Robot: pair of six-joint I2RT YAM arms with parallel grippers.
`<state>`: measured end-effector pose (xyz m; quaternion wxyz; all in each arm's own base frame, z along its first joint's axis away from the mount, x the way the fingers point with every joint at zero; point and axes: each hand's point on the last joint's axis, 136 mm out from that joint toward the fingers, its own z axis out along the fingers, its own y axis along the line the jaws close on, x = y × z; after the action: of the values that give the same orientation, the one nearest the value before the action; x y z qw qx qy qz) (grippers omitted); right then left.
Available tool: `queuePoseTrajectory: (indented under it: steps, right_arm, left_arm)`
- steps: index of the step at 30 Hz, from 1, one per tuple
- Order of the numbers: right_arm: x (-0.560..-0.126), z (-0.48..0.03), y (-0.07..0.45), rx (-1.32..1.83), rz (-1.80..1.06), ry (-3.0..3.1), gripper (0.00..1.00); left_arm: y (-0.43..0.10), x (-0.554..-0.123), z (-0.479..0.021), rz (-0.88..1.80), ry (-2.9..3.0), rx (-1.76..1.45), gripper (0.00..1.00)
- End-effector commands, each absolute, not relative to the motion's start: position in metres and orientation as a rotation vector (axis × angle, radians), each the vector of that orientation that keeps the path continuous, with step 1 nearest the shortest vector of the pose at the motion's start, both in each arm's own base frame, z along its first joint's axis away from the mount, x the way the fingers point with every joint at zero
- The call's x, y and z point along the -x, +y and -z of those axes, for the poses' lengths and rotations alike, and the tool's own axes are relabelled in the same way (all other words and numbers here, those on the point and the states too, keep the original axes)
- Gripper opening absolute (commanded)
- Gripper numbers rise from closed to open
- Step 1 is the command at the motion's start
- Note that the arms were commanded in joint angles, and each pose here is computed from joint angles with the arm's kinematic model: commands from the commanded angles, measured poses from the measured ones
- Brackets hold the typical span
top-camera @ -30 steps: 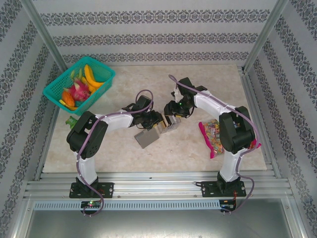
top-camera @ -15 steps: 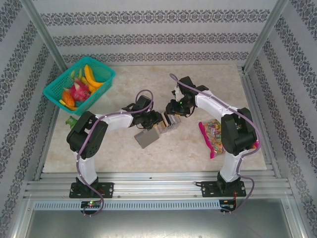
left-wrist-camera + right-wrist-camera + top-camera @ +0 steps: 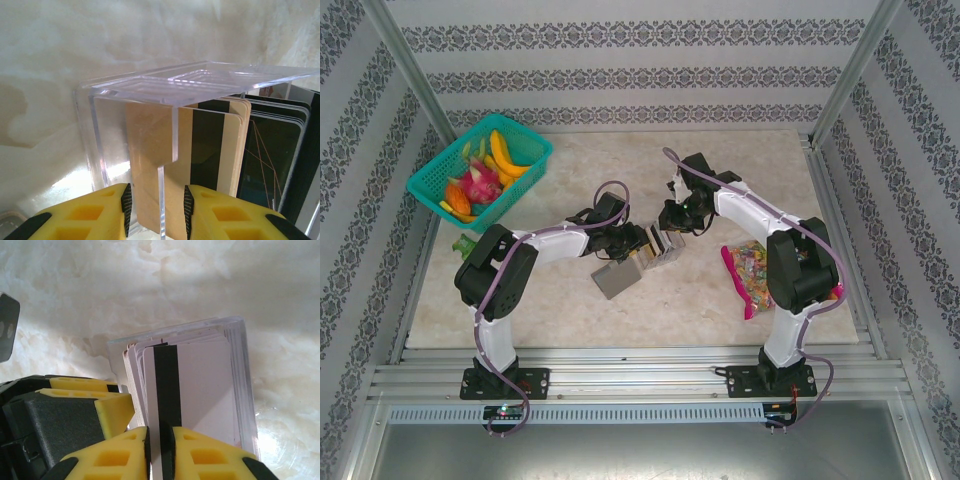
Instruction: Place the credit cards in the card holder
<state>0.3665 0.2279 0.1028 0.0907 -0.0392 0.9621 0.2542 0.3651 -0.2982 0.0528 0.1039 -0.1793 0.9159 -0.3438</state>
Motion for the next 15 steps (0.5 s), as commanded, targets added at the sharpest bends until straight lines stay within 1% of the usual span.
queuePoseTrajectory:
  steps: [1,2,5,9,11,13,15]
  right_arm:
    - [-0.363,-0.124,0.235,0.146,-0.796,2.823,0.14]
    - [-0.364,-0.124,0.235,0.144,-0.789,2.823,0.15]
    - [-0.365,-0.122,0.232,0.14,-0.768,2.828,0.22]
    - [-0.366,-0.12,0.23,0.139,-0.741,2.838,0.25]
    - [-0.366,-0.119,0.231,0.149,-0.747,2.843,0.24]
    - [-0.367,-0.116,0.229,0.139,-0.722,2.851,0.28]
    - [-0.367,-0.113,0.227,0.141,-0.696,2.856,0.29]
  left_arm:
    - [-0.305,-0.365,-0.055,1.029,2.708,0.524,0.36]
    - [-0.304,-0.365,-0.054,1.026,2.709,0.525,0.36]
    - [-0.304,-0.364,-0.054,1.026,2.71,0.525,0.36]
    - [-0.304,-0.365,-0.053,1.03,2.708,0.528,0.36]
    - [-0.304,-0.364,-0.053,1.029,2.709,0.526,0.36]
    - [-0.304,-0.364,-0.053,1.031,2.709,0.527,0.36]
    - [-0.304,-0.365,-0.054,1.031,2.707,0.528,0.36]
